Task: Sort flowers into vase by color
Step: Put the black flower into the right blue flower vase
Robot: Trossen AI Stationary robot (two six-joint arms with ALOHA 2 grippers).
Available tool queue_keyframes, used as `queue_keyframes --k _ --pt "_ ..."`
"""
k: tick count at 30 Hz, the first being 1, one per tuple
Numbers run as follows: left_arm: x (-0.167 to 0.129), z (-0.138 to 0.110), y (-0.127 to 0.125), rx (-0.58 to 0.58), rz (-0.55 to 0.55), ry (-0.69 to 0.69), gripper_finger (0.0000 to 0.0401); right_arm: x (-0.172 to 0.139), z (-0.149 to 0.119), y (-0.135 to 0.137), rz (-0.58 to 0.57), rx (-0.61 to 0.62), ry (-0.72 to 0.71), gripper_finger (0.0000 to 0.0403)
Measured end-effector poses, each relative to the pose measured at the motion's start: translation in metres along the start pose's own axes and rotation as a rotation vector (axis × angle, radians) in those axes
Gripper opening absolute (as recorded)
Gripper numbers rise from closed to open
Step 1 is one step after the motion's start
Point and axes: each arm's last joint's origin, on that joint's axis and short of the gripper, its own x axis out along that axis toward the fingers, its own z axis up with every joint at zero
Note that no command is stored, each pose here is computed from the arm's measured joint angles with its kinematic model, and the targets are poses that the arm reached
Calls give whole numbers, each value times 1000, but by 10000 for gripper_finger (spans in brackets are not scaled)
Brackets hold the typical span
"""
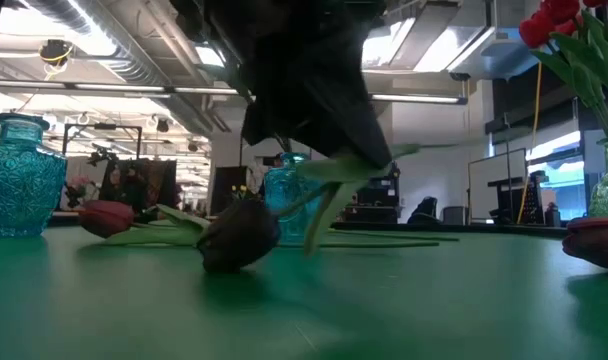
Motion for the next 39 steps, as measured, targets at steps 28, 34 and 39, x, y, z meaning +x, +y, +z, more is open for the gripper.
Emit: queue_keyframes --k 28,34,39 --pt "-161 -48 -18 -45 240 -5 163 90 -27 83 191 -193 53 266" --pt "-163 -53 -20 -64 247 -7 163 126 -28 102 135 -186 -3 248" --pt "-162 -52 -19 -87 244 2 163 164 -23 101 121 -136 -52 227"
